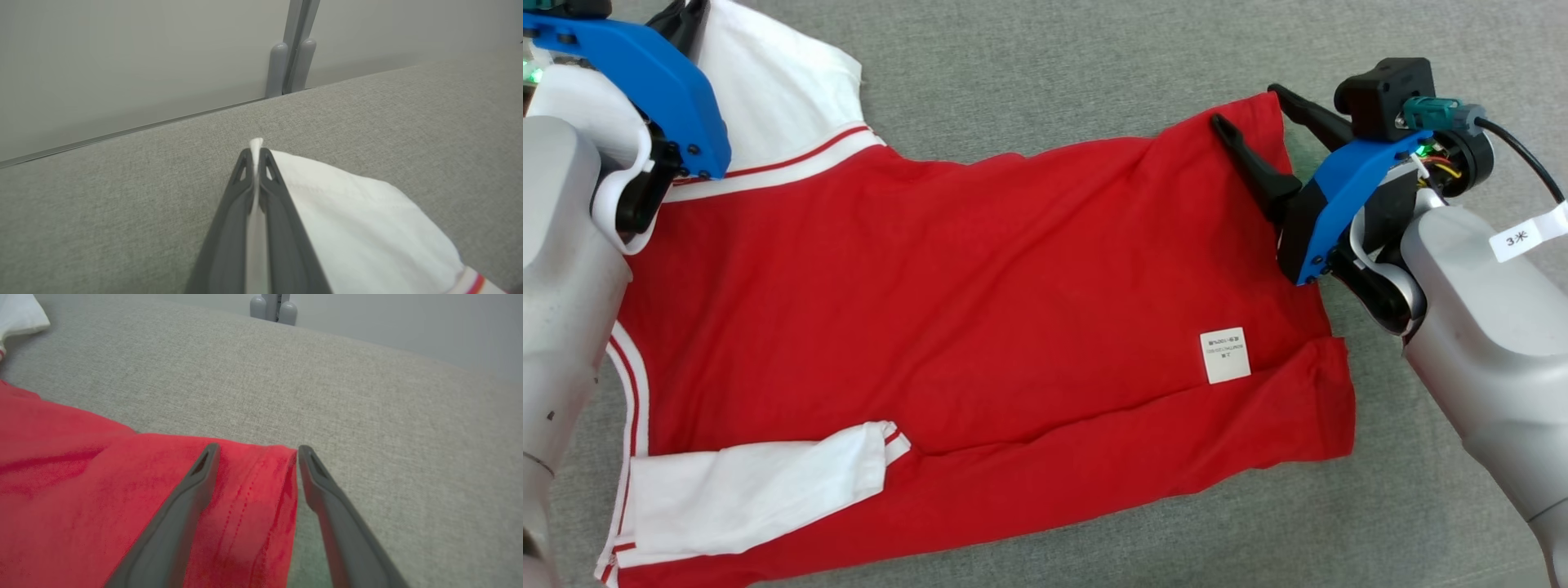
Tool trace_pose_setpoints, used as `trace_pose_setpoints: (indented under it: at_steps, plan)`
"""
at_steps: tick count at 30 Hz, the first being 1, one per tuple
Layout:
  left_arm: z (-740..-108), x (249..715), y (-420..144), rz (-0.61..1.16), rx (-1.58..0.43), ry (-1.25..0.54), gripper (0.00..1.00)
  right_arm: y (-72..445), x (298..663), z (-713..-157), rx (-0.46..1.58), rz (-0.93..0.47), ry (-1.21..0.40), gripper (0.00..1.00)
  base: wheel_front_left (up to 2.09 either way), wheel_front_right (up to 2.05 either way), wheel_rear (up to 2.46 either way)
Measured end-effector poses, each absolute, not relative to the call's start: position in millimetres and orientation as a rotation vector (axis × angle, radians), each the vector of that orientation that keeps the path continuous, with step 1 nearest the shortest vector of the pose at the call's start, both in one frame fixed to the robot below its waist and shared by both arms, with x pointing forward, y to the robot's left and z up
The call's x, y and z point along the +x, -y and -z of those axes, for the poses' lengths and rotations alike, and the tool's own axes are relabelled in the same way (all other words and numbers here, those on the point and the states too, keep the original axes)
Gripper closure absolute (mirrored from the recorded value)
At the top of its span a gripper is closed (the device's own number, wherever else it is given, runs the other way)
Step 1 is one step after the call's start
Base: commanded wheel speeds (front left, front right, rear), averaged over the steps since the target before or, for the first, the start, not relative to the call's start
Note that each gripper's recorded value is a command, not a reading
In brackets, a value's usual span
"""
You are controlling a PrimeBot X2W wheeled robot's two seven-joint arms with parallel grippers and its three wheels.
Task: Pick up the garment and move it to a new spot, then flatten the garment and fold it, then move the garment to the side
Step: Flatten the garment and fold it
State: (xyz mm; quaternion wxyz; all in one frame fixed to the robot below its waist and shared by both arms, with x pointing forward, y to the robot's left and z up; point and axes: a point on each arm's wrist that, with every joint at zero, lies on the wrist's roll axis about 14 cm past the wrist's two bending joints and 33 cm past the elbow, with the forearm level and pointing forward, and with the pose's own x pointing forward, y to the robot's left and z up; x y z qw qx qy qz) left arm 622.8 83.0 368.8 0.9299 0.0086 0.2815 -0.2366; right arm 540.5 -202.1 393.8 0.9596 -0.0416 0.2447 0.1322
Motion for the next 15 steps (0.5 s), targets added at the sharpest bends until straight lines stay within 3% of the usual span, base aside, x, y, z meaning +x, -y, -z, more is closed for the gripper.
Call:
trace_pose_setpoints:
  at_steps: [6, 7, 8, 9, 15]
  plan:
    - [-380, 623, -85, 0.488, 0.010, -0.526, 1.00, 201, 538, -372, -0.101, -0.275, -0.597, 0.00, 0.00, 0.00, 0.00]
    - [-382, 624, -86, 0.487, 0.010, -0.516, 1.00, 202, 539, -372, -0.103, -0.275, -0.599, 0.28, 0.00, 0.00, 0.00]
    - [-384, 624, -87, 0.486, 0.008, -0.509, 1.00, 202, 540, -373, -0.106, -0.276, -0.600, 0.87, 0.00, 0.00, 0.00]
    - [-386, 624, -88, 0.485, 0.005, -0.499, 1.00, 202, 541, -374, -0.108, -0.278, -0.596, 1.00, 0.00, 0.00, 0.00]
    - [-412, 628, -98, 0.464, -0.009, -0.405, 1.00, 205, 550, -395, -0.118, -0.271, -0.494, 1.00, 0.00, 0.00, 0.00]
